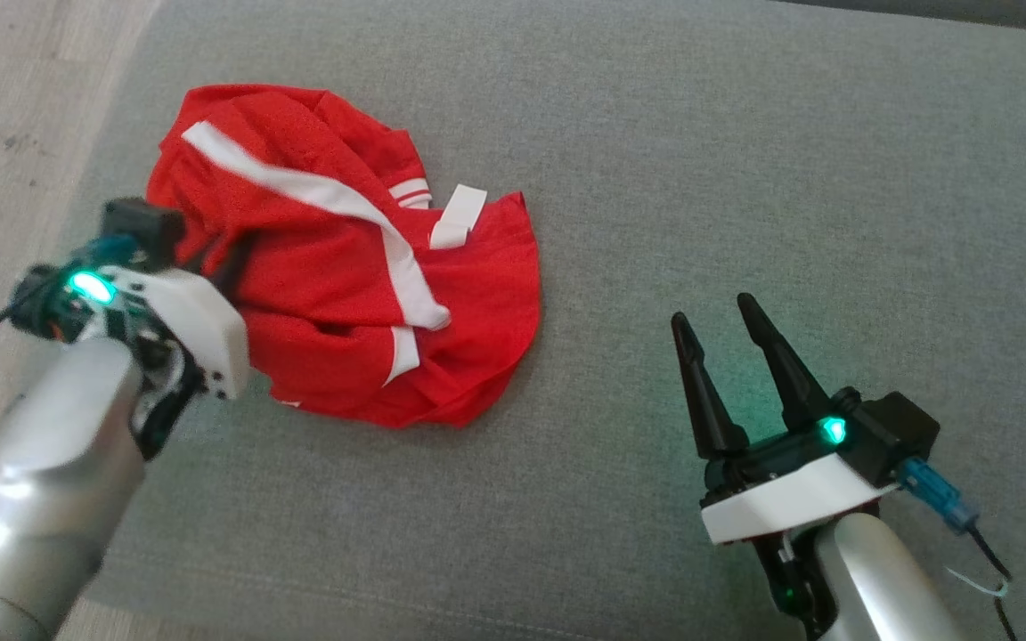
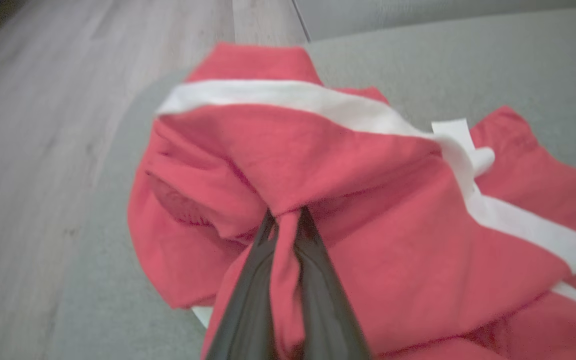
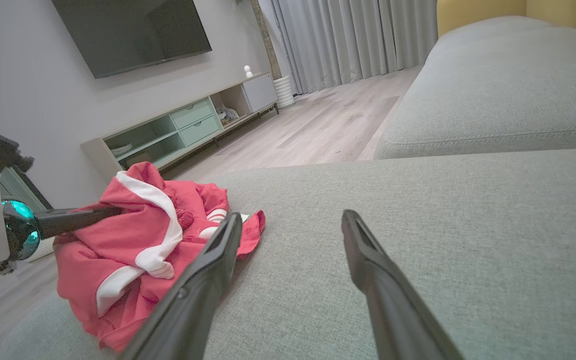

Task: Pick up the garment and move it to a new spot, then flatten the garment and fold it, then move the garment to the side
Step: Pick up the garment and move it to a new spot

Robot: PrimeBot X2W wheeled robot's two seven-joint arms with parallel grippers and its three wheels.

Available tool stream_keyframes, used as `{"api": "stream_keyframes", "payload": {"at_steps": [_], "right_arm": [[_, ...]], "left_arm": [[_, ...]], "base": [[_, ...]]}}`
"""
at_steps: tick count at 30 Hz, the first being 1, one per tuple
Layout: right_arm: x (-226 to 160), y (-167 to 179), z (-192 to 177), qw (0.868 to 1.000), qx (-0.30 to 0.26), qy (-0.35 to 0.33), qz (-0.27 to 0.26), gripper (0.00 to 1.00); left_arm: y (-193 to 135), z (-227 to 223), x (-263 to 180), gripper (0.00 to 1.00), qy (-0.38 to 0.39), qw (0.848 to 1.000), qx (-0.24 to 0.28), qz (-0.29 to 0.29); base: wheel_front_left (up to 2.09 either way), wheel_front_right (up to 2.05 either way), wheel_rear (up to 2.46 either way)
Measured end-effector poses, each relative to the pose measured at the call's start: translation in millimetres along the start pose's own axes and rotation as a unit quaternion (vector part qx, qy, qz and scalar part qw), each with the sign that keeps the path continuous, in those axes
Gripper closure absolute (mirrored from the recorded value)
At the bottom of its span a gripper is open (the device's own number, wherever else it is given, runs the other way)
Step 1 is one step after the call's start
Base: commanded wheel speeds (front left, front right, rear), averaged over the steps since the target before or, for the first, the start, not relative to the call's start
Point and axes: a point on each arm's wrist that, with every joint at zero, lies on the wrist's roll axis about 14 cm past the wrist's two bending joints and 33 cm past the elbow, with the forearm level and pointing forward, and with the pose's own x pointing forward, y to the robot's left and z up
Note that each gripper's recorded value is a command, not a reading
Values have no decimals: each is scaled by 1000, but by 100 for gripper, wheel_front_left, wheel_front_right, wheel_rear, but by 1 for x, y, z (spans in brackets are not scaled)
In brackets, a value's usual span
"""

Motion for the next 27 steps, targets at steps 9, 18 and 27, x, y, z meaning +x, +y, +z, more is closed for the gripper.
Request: {"api": "stream_keyframes", "payload": {"at_steps": [9, 18, 27], "right_arm": [[-3, 5, 17, 1000, -20, -19, 3, 0], [-17, 3, 52, 997, -34, -62, -15, 0], [-48, -27, 64, 993, -31, -80, -77, 0]], "left_arm": [[32, 131, -39, 100, -261, 964, 15, 43], [7, 206, -101, 100, -393, 919, 29, 15], [-66, 210, -105, 100, -397, 913, 56, -72]], "base": [[0, 0, 0], [0, 0, 0], [0, 0, 0]]}}
